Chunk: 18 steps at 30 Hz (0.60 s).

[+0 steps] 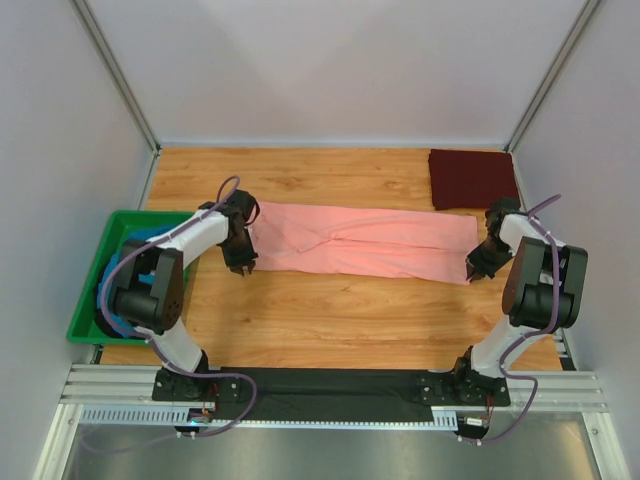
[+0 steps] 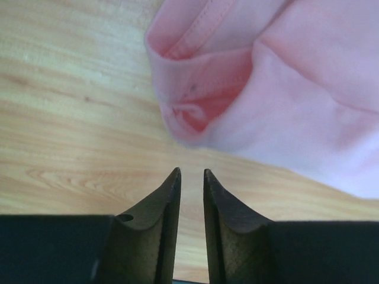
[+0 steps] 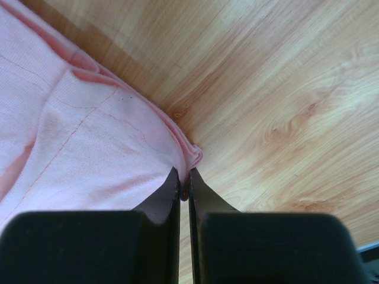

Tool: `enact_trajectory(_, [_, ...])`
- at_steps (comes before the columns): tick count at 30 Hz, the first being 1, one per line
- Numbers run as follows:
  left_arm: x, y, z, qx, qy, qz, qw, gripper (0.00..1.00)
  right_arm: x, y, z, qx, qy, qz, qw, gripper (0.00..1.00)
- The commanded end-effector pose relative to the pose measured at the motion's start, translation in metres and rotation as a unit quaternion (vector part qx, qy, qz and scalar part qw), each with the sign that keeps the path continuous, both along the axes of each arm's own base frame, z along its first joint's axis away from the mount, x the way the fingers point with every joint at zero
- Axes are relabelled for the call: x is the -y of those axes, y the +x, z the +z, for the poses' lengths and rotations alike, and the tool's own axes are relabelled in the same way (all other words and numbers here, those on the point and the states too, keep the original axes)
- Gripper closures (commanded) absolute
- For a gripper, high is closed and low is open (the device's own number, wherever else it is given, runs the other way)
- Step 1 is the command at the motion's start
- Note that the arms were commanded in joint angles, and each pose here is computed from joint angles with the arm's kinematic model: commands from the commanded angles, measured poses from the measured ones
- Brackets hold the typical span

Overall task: Fold and stack the t-shirts
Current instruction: Fold the tshirt

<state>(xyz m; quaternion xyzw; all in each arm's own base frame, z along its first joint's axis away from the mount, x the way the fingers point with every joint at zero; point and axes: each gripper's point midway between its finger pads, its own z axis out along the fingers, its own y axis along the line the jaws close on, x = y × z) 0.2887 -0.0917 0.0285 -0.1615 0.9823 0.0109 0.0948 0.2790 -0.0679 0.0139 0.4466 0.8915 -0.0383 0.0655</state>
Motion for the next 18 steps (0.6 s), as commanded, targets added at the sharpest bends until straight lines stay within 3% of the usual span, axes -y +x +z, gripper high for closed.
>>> enact_trajectory(1, [0.012, 0.004, 0.030, 0.055, -0.045, 0.020, 0.997, 0.71, 0.003, -0.011, 0.000, -0.013, -0.009, 0.000, 1.000, 1.00])
enact_trajectory(6, [0.022, 0.013, 0.028, 0.064, -0.070, 0.028, 0.995, 0.62, 0.003, -0.010, 0.001, -0.011, -0.009, -0.001, 1.000, 1.00])
enact_trajectory(13, [0.020, 0.021, -0.001, 0.053, -0.055, 0.043, 0.996, 0.60, 0.004, -0.008, 0.004, -0.008, -0.009, -0.002, 1.000, 1.00])
enact_trajectory(18, [0.019, 0.026, -0.021, 0.007, -0.037, 0.037, 0.999, 0.62, 0.004, -0.011, 0.005, -0.014, -0.012, 0.004, 1.000, 1.00])
